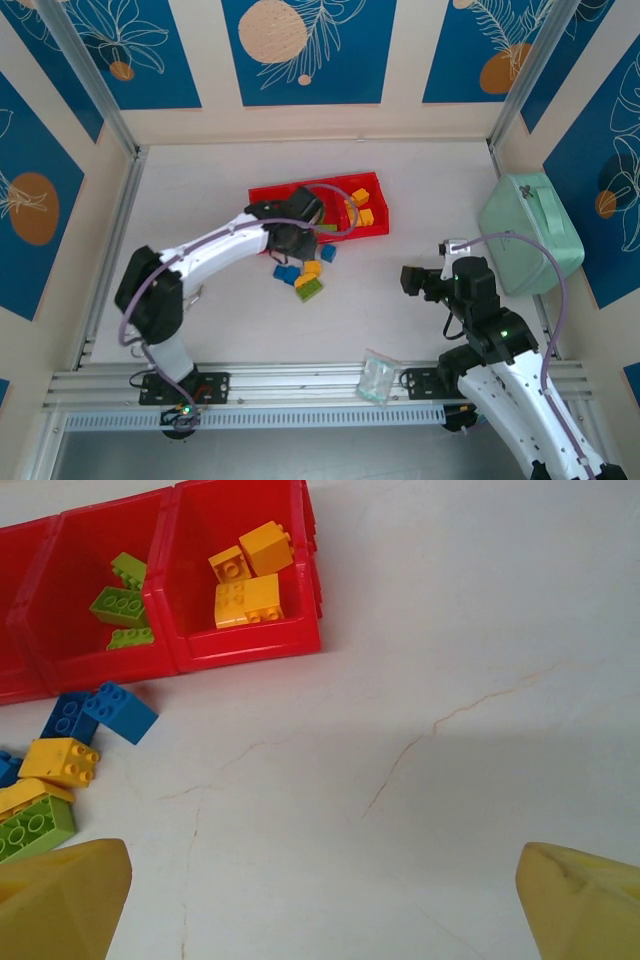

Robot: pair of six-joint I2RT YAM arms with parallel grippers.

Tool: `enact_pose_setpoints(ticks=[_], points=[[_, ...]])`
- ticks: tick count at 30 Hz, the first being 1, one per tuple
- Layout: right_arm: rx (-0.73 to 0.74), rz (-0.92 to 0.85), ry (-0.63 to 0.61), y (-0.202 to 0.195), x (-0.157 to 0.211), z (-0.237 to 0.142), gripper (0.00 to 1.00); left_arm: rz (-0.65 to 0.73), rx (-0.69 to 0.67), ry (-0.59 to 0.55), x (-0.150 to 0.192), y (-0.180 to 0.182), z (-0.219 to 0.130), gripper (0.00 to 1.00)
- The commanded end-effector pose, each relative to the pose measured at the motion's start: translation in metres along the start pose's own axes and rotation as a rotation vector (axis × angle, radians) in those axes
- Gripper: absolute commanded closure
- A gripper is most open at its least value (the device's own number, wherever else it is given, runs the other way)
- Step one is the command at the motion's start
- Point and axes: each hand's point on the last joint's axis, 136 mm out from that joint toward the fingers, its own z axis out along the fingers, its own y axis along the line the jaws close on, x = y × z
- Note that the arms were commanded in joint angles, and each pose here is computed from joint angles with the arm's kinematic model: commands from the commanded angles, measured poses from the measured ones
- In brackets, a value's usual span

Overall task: Sort the legos into containers by color
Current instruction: Place the lego in the container.

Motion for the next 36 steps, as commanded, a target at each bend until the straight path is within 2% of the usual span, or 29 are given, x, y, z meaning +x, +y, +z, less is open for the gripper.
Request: enact_pose_setpoints(ticks=[1, 6, 13, 15, 19, 24, 27, 30, 33, 36], points=[[0.048, 0.026, -0.012, -0.009, -0.001, -0.002, 0.01, 0.006, 0.043, -0.014, -0.028, -0.013, 0.002, 0.87], [0.070, 0.041, -0.015, -0.014, 0.001, -0.002, 0.01, 0.002, 0.140, -0.113, -0.077, -0.043, 0.012, 0.83], [0.071, 0.044, -0.019, -0.014, 0.001, -0.003, 0.01, -0.010, 0.182, -0.135, -0.122, -0.067, 0.032, 0.83], [0.066, 0.046, -0.017, -0.014, 0.002, -0.003, 0.01, -0.023, 0.154, -0.130, -0.128, -0.064, 0.035, 0.84], [0.056, 0.046, -0.023, -0.012, 0.001, -0.005, 0.01, -0.096, 0.046, -0.133, -0.126, -0.034, 0.025, 0.85], [0.040, 0.037, -0.016, -0.008, 0.003, -0.003, 0.01, -0.231, -0.122, -0.143, -0.104, 0.034, -0.010, 0.85], [0.020, 0.030, -0.006, -0.004, 0.005, -0.002, 0.01, -0.299, -0.139, -0.150, -0.085, 0.064, -0.029, 0.85], [-0.004, 0.018, 0.006, 0.001, 0.006, 0.000, 0.01, -0.378, -0.185, -0.105, -0.061, 0.099, -0.038, 0.82], [-0.018, 0.015, 0.022, 0.004, 0.008, 0.003, 0.01, -0.426, -0.202, -0.049, -0.042, 0.121, -0.034, 0.80], [-0.028, 0.011, 0.031, 0.006, 0.009, 0.004, 0.01, -0.445, -0.170, -0.006, -0.035, 0.125, -0.022, 0.79]])
